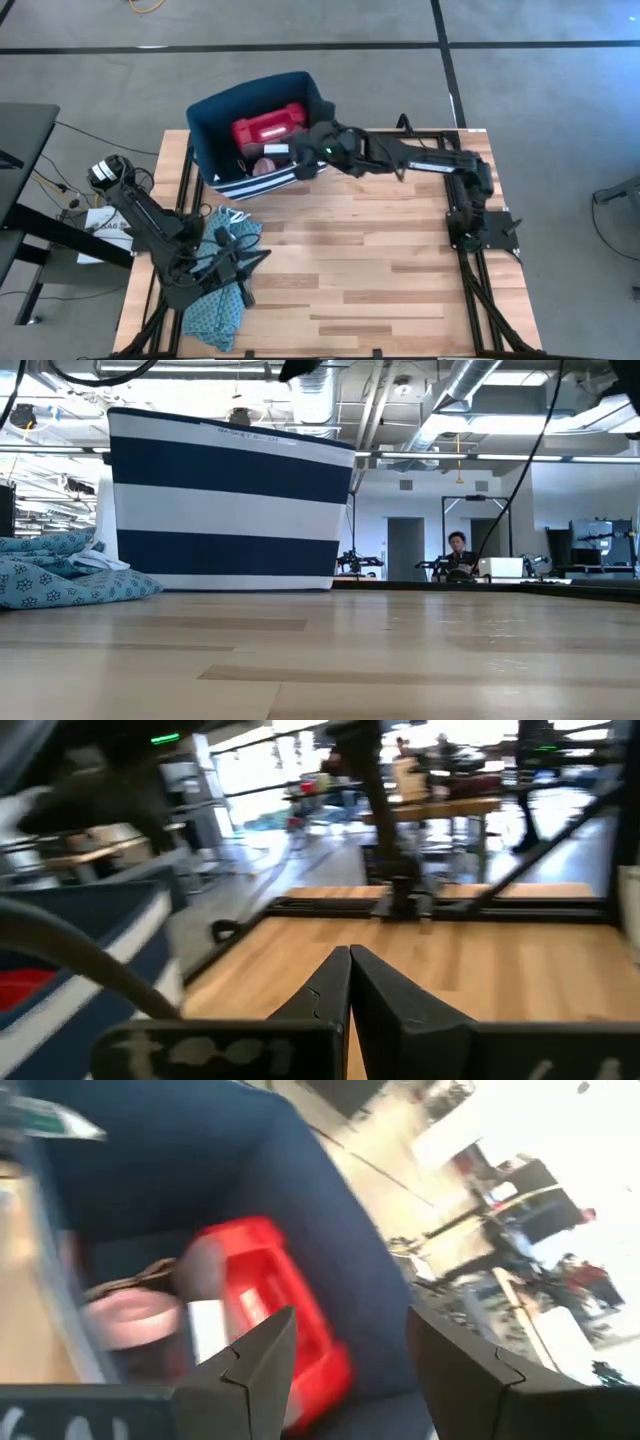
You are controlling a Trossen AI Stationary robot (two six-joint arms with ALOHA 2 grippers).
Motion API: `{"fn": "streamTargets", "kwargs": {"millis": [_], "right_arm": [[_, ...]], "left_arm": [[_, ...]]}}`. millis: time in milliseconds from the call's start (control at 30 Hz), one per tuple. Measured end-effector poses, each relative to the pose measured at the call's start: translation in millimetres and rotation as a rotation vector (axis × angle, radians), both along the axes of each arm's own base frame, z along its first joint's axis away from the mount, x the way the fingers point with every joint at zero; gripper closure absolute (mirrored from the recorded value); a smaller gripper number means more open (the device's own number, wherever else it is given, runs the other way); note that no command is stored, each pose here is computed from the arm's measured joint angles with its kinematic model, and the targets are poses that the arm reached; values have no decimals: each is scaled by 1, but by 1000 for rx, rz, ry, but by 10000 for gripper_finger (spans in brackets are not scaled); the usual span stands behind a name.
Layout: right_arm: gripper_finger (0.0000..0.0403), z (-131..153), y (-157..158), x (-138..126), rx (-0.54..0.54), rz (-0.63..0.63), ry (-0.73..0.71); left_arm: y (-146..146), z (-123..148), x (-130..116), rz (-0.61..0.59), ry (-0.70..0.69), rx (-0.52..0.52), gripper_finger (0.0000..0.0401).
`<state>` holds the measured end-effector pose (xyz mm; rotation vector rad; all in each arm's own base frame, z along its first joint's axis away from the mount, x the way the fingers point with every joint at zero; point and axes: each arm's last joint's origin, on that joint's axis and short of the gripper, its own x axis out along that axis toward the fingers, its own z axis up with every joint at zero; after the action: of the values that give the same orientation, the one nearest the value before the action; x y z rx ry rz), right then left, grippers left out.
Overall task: Pick & place medical supplies in basket/bin
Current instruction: Return to Home Position
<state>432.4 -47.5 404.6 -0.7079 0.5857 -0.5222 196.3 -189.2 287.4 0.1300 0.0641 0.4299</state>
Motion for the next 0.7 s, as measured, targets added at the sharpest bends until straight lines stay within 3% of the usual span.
{"fn": "streamTargets", "kwargs": {"millis": [167, 367, 433, 567, 633, 700], "right_arm": [[224, 32, 49, -46, 88, 78, 22], [238, 46, 93, -135, 341, 159, 256], [247, 50, 103, -160, 433, 183, 288], [266, 52, 117, -201, 433, 248, 296], [276, 49, 120, -218, 433, 281, 282], [284, 41, 122, -235, 441, 314, 263]], "left_arm": [[-6, -2, -11, 82, -9, 11, 401], [-22, -1, -37, 100, 17, 106, 401], [-27, -2, -44, 65, 31, 137, 401], [-29, 2, -51, 8, 95, 270, 401], [-23, 12, -50, -75, 75, 233, 401], [-13, 25, -45, -268, 29, 163, 401]]}}
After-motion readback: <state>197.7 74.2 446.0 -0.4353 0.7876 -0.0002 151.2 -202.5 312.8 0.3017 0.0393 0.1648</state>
